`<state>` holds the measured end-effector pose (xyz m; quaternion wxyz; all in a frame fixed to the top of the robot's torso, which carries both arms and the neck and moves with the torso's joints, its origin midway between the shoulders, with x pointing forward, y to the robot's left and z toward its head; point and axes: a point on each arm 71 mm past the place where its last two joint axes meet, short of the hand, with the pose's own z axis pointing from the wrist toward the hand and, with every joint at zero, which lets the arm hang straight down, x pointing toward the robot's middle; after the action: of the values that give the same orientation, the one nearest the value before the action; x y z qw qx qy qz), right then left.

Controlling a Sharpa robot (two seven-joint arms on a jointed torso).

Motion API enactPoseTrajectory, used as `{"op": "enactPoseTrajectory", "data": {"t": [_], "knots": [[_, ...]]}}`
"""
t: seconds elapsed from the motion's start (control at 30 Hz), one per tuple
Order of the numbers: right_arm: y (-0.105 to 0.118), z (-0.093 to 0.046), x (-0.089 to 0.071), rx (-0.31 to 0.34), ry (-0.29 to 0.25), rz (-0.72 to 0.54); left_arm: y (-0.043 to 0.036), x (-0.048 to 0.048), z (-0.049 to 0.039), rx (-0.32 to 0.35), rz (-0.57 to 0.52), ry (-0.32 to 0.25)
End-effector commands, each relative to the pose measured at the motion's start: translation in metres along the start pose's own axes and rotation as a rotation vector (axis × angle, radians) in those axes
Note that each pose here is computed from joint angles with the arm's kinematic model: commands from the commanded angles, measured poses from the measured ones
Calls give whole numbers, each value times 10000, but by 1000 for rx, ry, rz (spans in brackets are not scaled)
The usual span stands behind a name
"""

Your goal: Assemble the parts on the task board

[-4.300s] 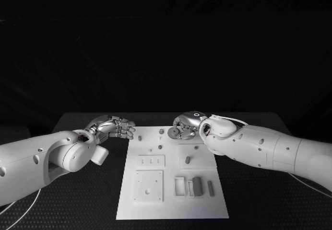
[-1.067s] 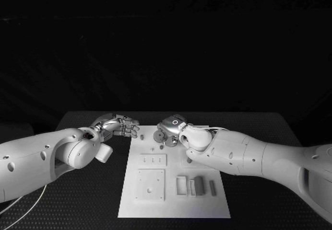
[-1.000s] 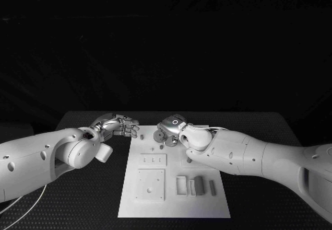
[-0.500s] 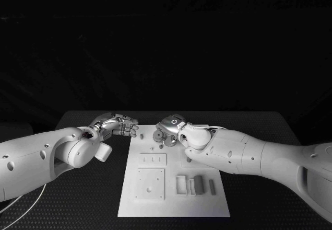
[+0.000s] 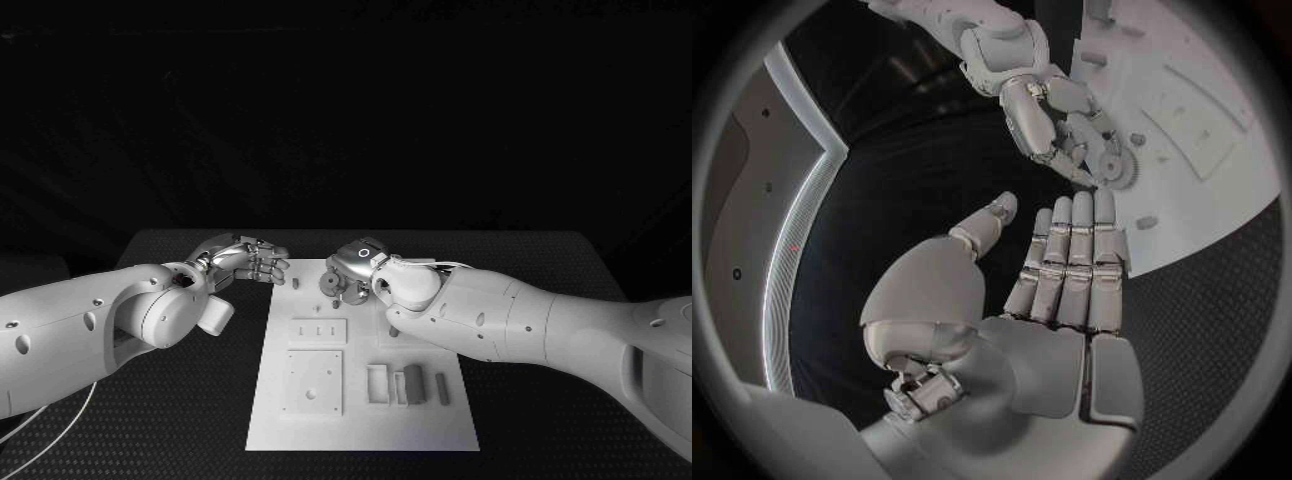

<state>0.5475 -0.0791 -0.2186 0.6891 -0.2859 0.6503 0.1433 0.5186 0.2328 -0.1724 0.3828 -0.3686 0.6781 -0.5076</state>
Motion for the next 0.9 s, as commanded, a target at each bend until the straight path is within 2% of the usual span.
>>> {"op": "enactPoseTrajectory", "data": {"t": [0.03, 0.9], "knots": [[3, -26, 84, -3, 53, -6, -13, 20, 4, 8, 0, 16], [-30, -66, 100, 7, 50, -2, -9, 9, 1, 7, 0, 14]]}}
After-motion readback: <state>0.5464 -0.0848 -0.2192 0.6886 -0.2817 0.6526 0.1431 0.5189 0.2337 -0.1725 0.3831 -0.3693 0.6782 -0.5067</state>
